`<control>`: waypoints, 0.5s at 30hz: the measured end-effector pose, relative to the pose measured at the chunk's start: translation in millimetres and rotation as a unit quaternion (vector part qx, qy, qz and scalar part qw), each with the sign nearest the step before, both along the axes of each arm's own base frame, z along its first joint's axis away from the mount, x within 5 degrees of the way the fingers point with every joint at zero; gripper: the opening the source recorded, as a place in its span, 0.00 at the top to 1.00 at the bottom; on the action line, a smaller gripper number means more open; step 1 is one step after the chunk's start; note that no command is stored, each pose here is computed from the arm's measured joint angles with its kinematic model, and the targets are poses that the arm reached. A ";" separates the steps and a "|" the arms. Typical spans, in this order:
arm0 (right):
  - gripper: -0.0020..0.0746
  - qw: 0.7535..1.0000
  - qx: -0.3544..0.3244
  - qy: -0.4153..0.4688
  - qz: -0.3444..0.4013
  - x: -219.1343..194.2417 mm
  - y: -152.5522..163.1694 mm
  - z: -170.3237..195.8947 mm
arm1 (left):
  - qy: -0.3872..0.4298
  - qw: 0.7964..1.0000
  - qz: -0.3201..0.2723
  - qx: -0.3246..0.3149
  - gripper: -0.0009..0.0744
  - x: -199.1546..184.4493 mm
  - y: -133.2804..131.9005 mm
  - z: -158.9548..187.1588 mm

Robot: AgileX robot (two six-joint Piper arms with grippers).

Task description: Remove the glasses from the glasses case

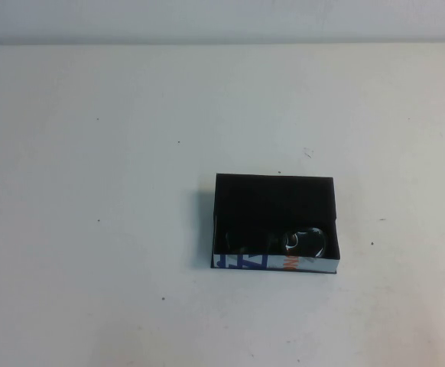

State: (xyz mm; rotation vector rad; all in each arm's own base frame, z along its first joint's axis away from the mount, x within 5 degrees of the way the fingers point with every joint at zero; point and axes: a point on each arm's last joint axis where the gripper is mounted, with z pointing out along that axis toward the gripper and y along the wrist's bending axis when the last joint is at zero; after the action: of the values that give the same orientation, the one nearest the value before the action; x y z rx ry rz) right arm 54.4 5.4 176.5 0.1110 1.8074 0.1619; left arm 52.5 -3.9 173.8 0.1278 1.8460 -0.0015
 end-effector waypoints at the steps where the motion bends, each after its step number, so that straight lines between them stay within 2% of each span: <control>1: 1.00 1.000 0.000 0.000 0.000 0.0 0.0 0.0 | 0.000 1.000 0.000 0.000 0.99 0.0 0.0 0.0; 15: 1.00 1.000 0.009 0.000 0.001 0.0 0.5 0.1 | 0.000 1.000 0.000 0.000 0.99 0.0 0.0 0.0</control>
State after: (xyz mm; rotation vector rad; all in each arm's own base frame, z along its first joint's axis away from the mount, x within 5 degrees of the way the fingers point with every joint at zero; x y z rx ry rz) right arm 54.4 5.8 176.7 0.1220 1.8060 0.1781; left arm 52.5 -3.9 173.8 0.1278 1.8460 -0.0015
